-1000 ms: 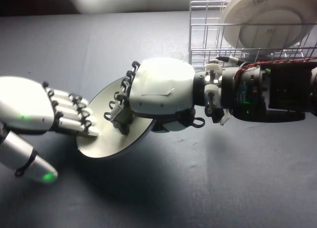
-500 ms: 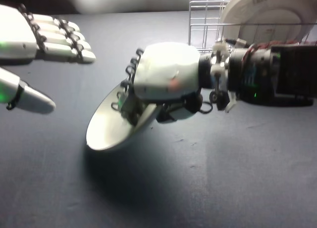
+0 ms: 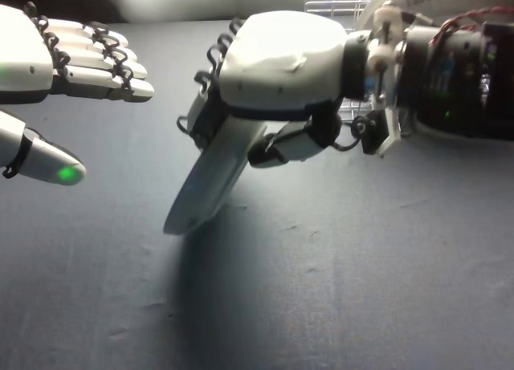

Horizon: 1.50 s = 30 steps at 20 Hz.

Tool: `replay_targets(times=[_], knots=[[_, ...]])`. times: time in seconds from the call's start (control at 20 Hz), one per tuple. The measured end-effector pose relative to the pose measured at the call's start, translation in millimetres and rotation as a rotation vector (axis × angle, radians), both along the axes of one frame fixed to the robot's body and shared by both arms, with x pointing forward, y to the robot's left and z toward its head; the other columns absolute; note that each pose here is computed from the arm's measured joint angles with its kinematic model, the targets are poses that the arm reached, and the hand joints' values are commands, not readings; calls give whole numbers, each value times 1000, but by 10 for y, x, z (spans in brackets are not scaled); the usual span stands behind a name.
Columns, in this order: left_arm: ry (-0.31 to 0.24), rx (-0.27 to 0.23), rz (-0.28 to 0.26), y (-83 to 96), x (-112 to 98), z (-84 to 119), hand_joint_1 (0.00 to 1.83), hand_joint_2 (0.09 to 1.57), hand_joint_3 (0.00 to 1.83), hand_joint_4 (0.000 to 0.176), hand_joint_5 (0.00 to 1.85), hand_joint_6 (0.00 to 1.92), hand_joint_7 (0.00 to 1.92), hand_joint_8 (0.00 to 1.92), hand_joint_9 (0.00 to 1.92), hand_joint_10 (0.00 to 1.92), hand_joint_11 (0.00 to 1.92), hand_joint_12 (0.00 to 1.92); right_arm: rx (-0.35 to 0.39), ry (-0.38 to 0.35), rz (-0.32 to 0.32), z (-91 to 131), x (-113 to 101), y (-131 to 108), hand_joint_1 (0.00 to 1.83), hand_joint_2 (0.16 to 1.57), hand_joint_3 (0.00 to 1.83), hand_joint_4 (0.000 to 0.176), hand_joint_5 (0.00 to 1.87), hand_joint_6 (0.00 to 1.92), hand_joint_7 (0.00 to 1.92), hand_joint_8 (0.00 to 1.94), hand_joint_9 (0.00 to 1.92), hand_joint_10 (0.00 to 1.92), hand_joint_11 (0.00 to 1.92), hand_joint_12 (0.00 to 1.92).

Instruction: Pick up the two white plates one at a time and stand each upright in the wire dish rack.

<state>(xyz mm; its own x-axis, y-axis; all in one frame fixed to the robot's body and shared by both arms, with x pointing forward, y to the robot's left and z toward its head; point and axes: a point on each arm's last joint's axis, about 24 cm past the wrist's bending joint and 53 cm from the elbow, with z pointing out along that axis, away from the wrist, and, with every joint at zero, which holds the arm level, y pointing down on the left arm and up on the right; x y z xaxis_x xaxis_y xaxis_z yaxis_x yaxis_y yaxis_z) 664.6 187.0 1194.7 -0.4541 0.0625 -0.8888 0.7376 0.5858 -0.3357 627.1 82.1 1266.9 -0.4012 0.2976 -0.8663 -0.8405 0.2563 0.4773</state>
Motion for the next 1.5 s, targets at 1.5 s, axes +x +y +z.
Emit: replay_targets(times=[1.5], knots=[[14,49,-5,-15,-57,-161,0,1173,1,0,93,9,86,10,55,11,24,52,583,709,-268,734,722,-1104,1393,1068,1,0,956,851,1053,842,1115,943,1079,848]])
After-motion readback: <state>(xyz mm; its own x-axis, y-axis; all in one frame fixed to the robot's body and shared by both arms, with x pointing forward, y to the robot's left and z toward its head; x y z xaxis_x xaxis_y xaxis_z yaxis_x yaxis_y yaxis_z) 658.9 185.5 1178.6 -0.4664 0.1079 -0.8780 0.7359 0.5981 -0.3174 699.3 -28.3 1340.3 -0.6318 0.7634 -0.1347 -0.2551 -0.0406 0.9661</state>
